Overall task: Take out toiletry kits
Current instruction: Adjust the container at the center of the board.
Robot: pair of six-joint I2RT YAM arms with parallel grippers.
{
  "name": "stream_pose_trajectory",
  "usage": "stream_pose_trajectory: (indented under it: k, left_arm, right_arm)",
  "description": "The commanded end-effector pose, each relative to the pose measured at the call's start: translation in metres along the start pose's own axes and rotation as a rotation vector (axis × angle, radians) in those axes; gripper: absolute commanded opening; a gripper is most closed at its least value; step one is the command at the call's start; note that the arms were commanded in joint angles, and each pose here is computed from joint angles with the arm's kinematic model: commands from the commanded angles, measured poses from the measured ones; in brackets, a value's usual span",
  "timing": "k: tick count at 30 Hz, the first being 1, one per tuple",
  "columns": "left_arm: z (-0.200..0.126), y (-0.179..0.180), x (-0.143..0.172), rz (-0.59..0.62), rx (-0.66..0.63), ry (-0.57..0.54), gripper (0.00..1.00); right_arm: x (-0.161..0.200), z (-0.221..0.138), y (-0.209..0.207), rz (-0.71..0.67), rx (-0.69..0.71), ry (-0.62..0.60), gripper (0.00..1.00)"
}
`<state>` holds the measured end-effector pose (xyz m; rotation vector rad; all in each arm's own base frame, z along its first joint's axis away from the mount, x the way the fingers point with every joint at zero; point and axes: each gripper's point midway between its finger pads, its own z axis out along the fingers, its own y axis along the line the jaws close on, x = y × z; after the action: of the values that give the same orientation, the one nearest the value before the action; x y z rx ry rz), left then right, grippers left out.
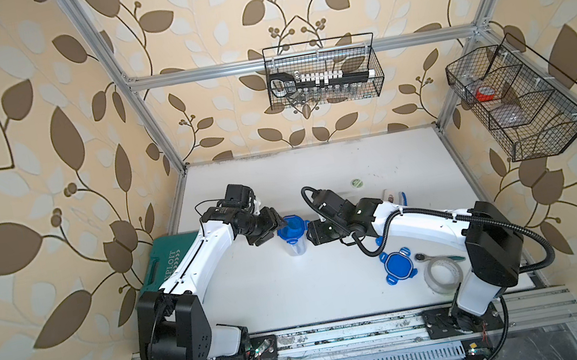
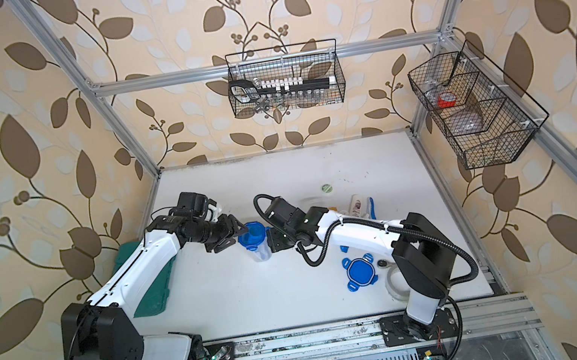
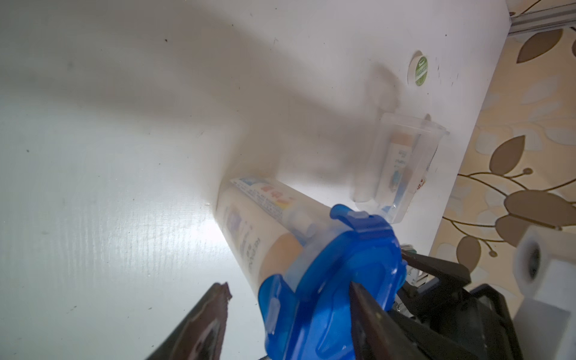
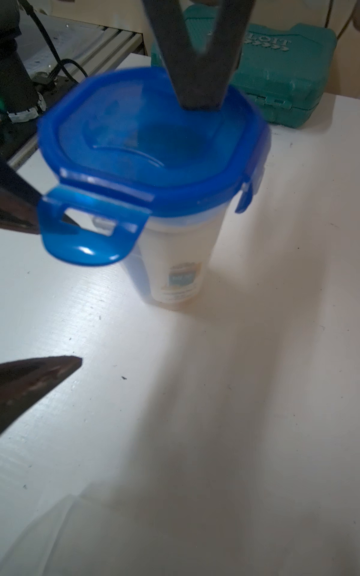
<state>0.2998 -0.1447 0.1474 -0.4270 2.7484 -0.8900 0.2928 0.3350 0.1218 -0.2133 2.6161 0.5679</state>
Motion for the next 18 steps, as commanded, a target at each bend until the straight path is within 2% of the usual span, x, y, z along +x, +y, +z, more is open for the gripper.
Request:
stream_pose_trajectory:
  k: [1, 9, 18]
  left_arm:
    - [0.006, 0.012, 0.013, -0.011, -0.024, 0.042, 0.62]
    - [0.018, 0.004, 0.029, -0.035, 0.035, 0.091, 0.6]
    - [0.023, -0.002, 0.047, -0.01, 0.026, 0.129, 0.59]
  right_arm:
    - [-0.022, -0.006, -0.004, 0.03, 0.017, -0.045, 0.6]
    - [-0.045, -0.004, -0.01, 0.068, -0.019, -0.063, 0.61]
    - [-0.061, 0.01, -0.001, 0.04, -0.042, -0.032, 0.61]
